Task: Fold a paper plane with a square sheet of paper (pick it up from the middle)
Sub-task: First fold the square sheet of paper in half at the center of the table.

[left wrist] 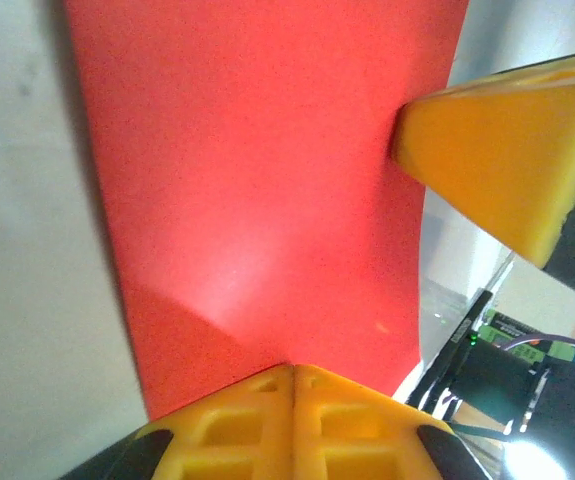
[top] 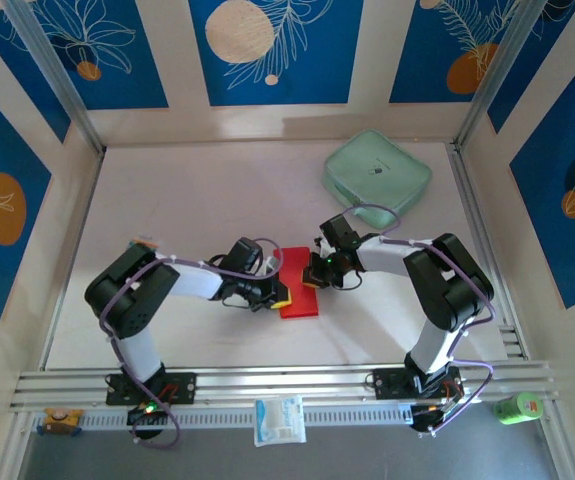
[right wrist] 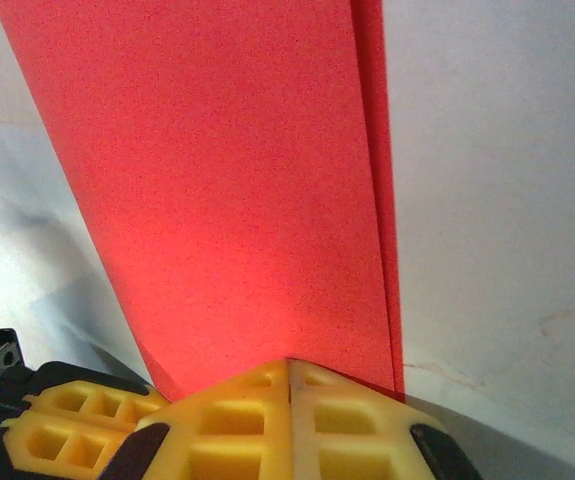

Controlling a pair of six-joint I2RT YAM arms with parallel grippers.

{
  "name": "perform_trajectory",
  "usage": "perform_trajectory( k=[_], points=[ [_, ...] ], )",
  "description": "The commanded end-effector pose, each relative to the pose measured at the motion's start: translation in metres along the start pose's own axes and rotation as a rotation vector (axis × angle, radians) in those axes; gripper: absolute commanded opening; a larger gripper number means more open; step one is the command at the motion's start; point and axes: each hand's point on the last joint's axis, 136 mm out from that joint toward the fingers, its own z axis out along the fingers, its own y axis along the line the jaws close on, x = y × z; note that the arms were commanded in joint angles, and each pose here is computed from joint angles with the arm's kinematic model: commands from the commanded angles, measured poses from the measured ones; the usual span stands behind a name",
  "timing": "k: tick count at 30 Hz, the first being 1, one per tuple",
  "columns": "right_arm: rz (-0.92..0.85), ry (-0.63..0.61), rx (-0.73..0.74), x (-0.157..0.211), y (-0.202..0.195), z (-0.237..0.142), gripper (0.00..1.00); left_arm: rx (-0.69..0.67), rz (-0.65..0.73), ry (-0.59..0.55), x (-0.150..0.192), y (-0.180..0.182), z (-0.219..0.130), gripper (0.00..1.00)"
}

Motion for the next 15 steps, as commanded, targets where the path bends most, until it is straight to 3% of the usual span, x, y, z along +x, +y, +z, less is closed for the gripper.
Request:
perform_trajectory(
  k=[1,5,15],
  points=[
    [0.083,0.083,0.163,0.031,-0.046,0.008,0.00,-0.116,0.007,0.030,0.017,0.031,-0.004,0.01],
    [0.083,0.081,0.162,0.031,-0.046,0.009,0.00,-0.145,0.029,0.032,0.021,0.039,-0.007,0.03],
    [0.083,0.080,0.162,0.031,-0.046,0.009,0.00,-0.038,0.123,-0.109,-0.003,-0.018,-0.031,0.07]
  ],
)
